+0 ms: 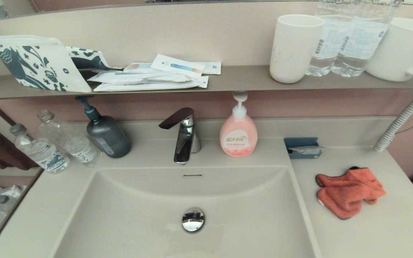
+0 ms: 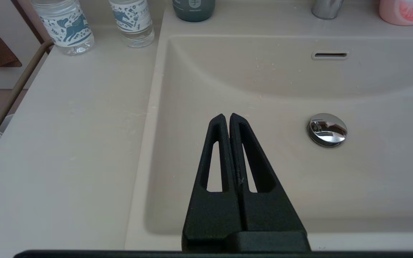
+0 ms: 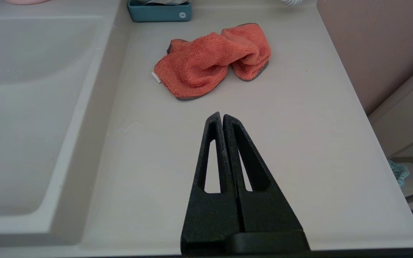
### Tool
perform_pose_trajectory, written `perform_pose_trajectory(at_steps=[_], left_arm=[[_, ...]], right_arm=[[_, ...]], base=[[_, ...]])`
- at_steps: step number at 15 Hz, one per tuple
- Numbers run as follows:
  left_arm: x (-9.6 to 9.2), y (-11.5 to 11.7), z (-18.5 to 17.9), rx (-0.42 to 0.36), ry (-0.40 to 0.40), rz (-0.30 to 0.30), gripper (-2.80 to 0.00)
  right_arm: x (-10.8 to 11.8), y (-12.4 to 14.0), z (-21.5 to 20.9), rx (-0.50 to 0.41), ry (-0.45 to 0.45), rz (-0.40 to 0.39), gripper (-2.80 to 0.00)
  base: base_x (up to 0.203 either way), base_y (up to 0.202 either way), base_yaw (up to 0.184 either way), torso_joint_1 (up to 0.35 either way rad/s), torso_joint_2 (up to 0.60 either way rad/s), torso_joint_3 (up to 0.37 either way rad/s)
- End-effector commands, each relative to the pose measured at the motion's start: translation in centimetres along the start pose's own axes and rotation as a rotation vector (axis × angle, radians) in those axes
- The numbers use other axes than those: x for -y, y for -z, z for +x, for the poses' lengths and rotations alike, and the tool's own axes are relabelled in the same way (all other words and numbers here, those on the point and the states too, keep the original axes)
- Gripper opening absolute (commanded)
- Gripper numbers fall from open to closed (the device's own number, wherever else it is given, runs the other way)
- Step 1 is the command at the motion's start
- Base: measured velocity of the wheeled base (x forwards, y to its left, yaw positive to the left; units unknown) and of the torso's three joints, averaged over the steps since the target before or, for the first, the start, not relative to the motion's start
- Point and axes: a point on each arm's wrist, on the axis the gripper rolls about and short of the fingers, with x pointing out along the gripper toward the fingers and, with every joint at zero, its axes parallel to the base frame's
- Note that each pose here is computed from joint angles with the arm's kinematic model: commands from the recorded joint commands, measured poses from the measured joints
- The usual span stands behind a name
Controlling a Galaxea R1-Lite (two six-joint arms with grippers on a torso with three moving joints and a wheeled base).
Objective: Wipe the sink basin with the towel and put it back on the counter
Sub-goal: Turn on the faucet
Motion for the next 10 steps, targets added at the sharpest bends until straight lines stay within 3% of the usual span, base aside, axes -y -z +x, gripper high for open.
perform_pose_trajectory(at_steps=[1,7,9,10], left_arm=[[0.0,0.0,0.01,-0.001,0.0,0.0,-2.8],[0.0,0.0,0.01,-0.001,0.0,-0.001,-2.8],[0.0,-0.18,-0.03,0.006,0.0,0.01,-2.8],[0.0,-0.94,-0.25,0.035,0.001,0.01,-2.8]], right_arm=[[0.0,0.0,0.01,-0.001,0.0,-0.001,-2.8],[0.0,0.0,0.01,-0.001,0.0,0.0,-2.8],[0.0,0.0,0.01,-0.001,0.0,0.046,-2.8],[0.0,0.0,0.01,-0.001,0.0,0.015,-2.8]], base=[[0.0,0.0,0.0,0.0,0.0,0.0],[0.0,0.0,0.0,0.0,0.0,0.0],[0.0,0.0,0.0,0.0,0.0,0.0],[0.0,0.0,0.0,0.0,0.0,0.0]])
